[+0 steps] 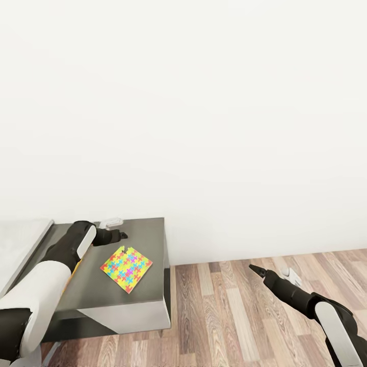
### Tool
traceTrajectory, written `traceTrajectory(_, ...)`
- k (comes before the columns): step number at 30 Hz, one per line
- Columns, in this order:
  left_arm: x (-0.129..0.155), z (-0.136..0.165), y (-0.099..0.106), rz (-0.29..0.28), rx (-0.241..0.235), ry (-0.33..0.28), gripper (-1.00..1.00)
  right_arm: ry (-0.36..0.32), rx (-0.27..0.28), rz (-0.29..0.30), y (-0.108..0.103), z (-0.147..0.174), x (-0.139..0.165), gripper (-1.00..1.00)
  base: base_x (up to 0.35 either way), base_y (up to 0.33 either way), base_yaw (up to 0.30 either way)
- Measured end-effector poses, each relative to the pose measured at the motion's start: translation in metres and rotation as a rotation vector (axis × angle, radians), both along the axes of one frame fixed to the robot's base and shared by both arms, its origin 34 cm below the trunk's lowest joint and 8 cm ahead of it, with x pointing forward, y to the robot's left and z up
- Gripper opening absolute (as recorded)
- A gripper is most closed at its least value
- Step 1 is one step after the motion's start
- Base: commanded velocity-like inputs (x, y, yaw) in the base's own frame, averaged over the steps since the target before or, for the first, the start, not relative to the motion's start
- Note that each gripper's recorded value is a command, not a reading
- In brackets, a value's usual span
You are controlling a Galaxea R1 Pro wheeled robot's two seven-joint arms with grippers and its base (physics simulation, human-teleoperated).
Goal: Put all the toys in the child's room - the three board games (two on the bed and one on the table), the two jigsaw puzzles on the table, and the tennis ball on the table - inside the toy box on the table in the child's room.
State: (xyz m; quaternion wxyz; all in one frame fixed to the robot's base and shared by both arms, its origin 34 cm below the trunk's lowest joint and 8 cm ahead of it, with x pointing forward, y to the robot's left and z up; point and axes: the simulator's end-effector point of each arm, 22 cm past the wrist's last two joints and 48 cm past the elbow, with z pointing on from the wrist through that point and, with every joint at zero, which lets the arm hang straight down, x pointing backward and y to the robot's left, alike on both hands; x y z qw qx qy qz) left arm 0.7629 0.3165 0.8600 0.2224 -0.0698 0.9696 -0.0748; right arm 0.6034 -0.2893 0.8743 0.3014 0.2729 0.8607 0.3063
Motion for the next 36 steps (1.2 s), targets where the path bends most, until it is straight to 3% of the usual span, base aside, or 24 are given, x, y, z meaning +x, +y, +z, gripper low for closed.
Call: traceTrajectory(36, -0.009, -0.038, -0.001, -0.002, 0.0, 0.059, 1.0, 0.06, 0.001, 0.0, 0.0, -0.029, -0.009, 1.0, 0.0, 0.034, 0.0)
